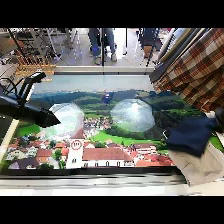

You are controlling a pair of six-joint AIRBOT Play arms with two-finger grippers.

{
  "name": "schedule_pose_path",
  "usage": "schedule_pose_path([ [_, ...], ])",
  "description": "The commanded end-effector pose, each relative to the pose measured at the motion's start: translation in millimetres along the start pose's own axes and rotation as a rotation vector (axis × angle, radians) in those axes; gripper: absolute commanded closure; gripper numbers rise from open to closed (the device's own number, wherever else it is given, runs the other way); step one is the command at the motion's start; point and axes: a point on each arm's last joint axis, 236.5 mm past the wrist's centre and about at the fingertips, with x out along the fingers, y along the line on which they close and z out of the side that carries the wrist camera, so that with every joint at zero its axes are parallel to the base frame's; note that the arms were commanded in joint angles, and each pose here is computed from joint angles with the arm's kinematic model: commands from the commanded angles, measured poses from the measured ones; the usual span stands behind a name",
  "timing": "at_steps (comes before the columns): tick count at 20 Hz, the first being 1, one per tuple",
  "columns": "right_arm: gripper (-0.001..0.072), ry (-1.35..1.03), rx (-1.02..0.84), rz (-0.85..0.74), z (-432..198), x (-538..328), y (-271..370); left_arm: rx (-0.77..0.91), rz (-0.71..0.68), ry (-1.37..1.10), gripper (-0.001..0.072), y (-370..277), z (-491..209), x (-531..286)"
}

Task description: Fold the clothes and pants, and hang the long-sleeved shirts on hangers.

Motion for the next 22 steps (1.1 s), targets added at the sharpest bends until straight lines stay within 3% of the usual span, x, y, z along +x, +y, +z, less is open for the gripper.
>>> schedule_pose_path([
  [1,0.0705,0.106,0.299,-0.289,-70.6,2.7,-146.0,0.012,0.001,-0.003,0.0701,0.0,0.5,-0.1],
  [3,0.0705,0.146,0.377,-0.432,-96.2,-0.4,-198.4,0.012,0.003,-0.01,0.0701,0.4,2.2,-0.2],
  [6,0.0689,0.14,0.373,-0.524,-96.2,1.6,-235.4,0.011,0.005,-0.016,0.0701,1.0,3.7,-0.1],
  [7,0.0451,0.131,0.338,-0.529,-88.6,3.3,-240.2,0.011,0.005,-0.016,0.0701,1.0,3.7,-0.1],
  [8,0.0033,0.122,0.309,-0.524,-80.5,2.2,-241.0,0.011,0.005,-0.016,0.0701,1.0,3.7,-0.1],
  [9,0.0002,0.088,0.292,-0.514,-66.0,-3.8,-237.9,0.011,0.005,-0.016,0.0701,1.0,3.7,-0.1],
  [11,0.0008,-0.089,0.257,-0.407,-11.0,-20.0,-202.3,0.011,0.01,-0.014,0.0701,2.1,3.4,-0.1],
  [13,0.0012,-0.32,0.187,-0.117,59.1,-27.8,-114.6,0.005,0.107,-0.005,0.0701,25.0,1.1,-1.4],
  [14,0.0036,-0.36,0.117,0.059,74.8,-23.9,-56.7,-0.045,0.242,0.0,0.0702,56.3,-1.5,-7.2],
  [16,0.0148,-0.293,-0.118,0.225,58.7,4.0,32.3,-0.244,0.61,-0.054,0.0701,133.7,-6.6,-45.1],
  [17,0.0148,-0.227,-0.225,0.232,38.1,25.9,60.2,-0.315,0.756,-0.124,0.0701,160.9,-3.7,-70.6],
  [19,0.0151,-0.149,-0.448,0.178,-0.1,71.0,98.0,-0.405,0.858,-0.264,0.0701,182.1,8.1,-98.0],
  [20,0.0215,-0.168,-0.564,0.114,-6.6,86.4,109.5,-0.467,0.847,-0.284,0.0701,182.9,6.0,-97.9],
  [22,0.0624,-0.268,-0.832,-0.022,-2.0,97.1,128.2,-0.484,0.842,-0.289,0.0701,182.7,5.8,-96.9],
])
